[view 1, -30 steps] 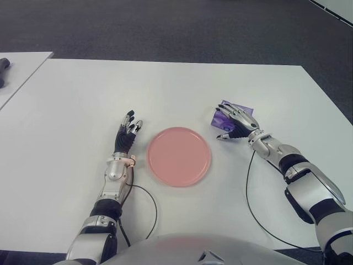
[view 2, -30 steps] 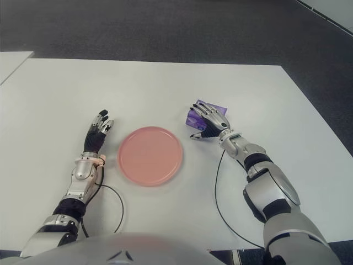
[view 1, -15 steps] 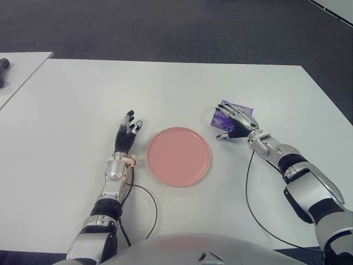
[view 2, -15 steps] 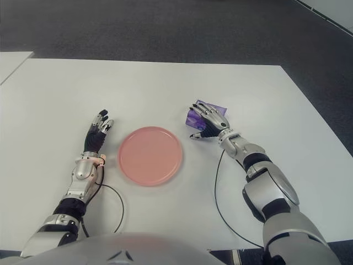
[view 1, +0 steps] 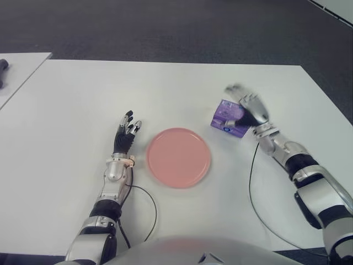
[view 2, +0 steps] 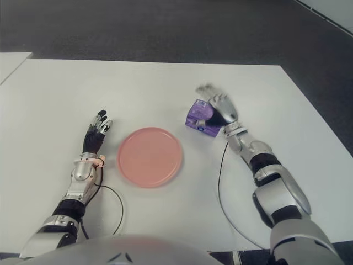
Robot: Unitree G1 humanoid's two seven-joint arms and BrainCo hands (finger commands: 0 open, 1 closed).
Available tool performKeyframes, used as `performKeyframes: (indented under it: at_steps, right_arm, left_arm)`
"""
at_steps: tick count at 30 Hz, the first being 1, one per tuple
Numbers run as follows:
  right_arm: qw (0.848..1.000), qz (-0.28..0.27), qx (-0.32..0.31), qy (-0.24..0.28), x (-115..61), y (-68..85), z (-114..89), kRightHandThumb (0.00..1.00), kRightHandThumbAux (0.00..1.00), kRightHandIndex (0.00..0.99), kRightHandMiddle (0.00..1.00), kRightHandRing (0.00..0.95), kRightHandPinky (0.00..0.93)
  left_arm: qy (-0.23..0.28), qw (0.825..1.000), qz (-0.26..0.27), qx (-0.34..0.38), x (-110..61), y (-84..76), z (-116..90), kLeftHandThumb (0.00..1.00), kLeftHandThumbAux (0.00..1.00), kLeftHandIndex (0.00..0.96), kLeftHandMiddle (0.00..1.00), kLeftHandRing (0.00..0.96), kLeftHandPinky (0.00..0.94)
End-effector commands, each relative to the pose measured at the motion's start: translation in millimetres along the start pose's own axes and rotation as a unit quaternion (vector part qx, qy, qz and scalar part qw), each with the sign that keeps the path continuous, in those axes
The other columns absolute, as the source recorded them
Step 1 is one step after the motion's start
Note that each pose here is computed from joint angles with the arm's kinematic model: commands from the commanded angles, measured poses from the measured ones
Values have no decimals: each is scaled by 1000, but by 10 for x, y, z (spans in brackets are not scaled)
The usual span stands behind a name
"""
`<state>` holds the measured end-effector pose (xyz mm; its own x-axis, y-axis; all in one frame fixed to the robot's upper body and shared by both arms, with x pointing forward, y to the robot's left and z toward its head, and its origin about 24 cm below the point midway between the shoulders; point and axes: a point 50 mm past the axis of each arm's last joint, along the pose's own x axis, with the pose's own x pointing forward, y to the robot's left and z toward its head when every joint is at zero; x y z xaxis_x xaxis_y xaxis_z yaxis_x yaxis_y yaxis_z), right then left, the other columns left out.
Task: Put the tissue paper into the plate.
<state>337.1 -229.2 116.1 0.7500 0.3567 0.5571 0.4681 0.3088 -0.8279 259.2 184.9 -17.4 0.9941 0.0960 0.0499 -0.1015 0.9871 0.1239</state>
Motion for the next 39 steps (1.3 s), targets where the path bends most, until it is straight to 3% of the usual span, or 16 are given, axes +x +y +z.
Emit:
performKeyframes:
  at_steps: [1,9,31,39]
  right_arm:
    - [994,-101,-48,8,179,-298,-102,346,545,0,0,0,0]
    - [993,-112,-34,21,179,-241,-73,406,484,0,8,0,0]
    - [997,-73,0,36,164,-134,-49,443,429,0,0,0,0]
    - [999,-21,-9,41,73,62,-23,439,438,0,0,0,0]
  left_arm:
    - [39,999,1,2,-114,-16,-159,0,415,0,0,0,0]
    - [34,999,-1,1,-112,-14,-158,0,397,0,0,0,0]
    - [42,999,9,-2,-151,-10,-176,0,404,0,0,0,0]
    - [43,999,6,1,-162,-12,-173,0,416,0,0,0,0]
